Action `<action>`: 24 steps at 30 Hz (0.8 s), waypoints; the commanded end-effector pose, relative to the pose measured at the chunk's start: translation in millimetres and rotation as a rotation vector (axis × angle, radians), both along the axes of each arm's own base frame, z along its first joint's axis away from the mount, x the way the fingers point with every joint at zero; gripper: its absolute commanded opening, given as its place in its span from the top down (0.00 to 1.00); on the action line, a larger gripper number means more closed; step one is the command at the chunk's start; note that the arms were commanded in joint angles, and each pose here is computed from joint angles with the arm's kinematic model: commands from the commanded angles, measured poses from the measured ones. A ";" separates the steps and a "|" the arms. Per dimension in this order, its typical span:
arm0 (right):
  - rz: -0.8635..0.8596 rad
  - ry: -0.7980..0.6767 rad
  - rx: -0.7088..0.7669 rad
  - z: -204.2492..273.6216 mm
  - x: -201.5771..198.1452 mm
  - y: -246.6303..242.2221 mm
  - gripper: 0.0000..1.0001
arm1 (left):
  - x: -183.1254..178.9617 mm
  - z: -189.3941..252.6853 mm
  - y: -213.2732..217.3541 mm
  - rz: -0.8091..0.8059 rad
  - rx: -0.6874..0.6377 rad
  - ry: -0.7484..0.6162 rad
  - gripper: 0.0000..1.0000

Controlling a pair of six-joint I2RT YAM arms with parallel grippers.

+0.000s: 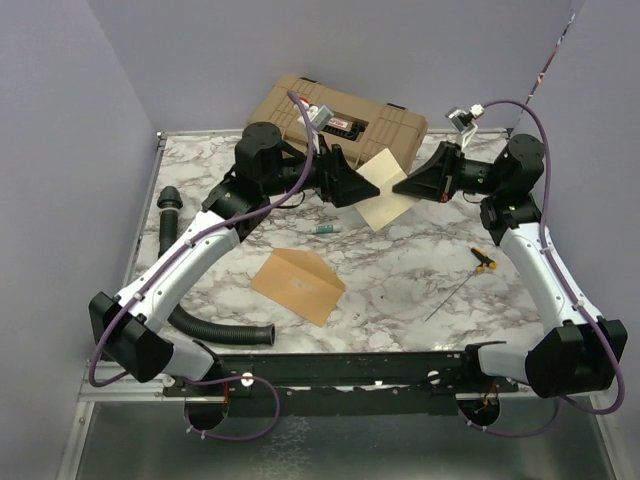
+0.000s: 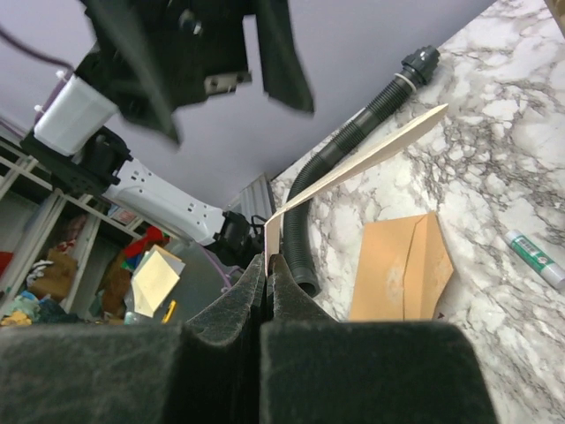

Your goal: Place the letter into the envelope and seal it

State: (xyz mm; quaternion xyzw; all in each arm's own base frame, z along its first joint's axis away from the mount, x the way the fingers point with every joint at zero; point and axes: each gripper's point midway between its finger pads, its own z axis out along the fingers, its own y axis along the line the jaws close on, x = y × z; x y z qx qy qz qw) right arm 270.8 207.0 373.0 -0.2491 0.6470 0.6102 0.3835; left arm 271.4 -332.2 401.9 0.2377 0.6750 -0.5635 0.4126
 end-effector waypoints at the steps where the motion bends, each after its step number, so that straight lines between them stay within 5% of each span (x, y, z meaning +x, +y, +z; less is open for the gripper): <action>1: 0.038 -0.020 0.037 13.1 -5.7 4.5 1.00 | -1.1 8.3 -14.0 0.028 0.011 -0.086 0.22; 13: 0.128 -0.044 0.010 11.4 -21.1 8.0 1.00 | -13.9 -12.8 -34.7 -0.071 0.057 -0.119 0.29; 17: 0.130 -0.043 0.006 11.6 -18.2 8.7 1.00 | -31.7 -16.8 -39.8 -0.185 0.051 -0.102 0.49; 24: 0.097 -0.039 -0.004 12.6 -10.0 9.0 1.00 | -48.5 -21.6 -35.6 -0.262 0.052 -0.097 0.66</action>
